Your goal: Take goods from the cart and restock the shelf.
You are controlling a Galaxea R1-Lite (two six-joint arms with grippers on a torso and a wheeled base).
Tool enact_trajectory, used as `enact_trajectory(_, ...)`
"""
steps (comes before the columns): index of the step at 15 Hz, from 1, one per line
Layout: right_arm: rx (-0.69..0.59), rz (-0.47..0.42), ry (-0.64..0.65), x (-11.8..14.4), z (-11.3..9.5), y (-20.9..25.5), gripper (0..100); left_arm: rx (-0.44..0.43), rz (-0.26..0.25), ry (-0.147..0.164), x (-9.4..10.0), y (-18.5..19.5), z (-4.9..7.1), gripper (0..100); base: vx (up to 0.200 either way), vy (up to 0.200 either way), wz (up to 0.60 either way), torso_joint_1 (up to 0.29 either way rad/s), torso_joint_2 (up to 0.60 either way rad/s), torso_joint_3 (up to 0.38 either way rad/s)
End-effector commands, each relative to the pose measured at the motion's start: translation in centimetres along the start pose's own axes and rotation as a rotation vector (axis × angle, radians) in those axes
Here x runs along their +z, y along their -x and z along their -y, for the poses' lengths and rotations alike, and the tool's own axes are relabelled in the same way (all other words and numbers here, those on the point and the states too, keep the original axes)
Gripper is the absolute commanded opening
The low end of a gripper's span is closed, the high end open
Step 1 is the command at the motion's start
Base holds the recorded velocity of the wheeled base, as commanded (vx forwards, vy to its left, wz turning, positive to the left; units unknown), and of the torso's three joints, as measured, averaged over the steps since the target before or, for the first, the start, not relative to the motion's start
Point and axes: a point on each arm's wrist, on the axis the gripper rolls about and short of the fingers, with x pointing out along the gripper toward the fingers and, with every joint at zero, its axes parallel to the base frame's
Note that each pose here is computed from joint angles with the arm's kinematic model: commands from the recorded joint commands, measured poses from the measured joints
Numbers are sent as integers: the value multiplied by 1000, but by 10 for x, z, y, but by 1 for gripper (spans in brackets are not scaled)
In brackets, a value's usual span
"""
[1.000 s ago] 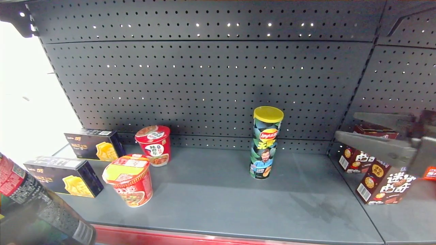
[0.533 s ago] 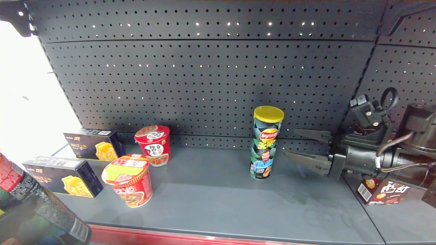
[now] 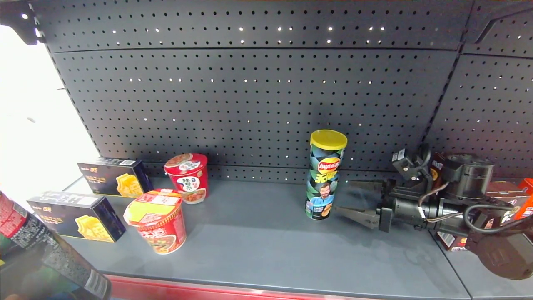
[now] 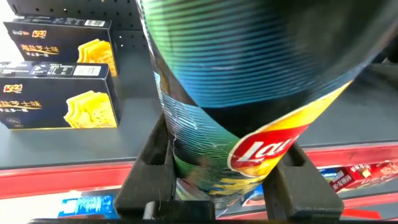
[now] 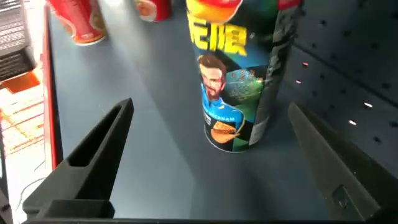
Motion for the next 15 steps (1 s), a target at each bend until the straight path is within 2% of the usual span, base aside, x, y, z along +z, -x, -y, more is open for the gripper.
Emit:
enact_trajectory(1, 1, -31, -29, -15, 9, -7, 100, 1, -3, 1, -1, 0, 0, 0, 0, 0, 0, 0, 0, 0)
enact_trajectory(5, -11, -29, -24, -18, 21, -14, 100, 0, -28, 3, -8, -2, -1, 0, 0, 0, 0, 0, 0, 0)
enact_trajectory(13, -15, -11, -6, -21, 45, -39, 100, 1, -32, 3, -10, -2, -2, 0, 0, 0, 0, 0, 0, 0)
enact_trajectory(15, -7, -12, -6, -24, 45, -43, 100, 2, -40, 4, -12, -2, -2, 0, 0, 0, 0, 0, 0, 0)
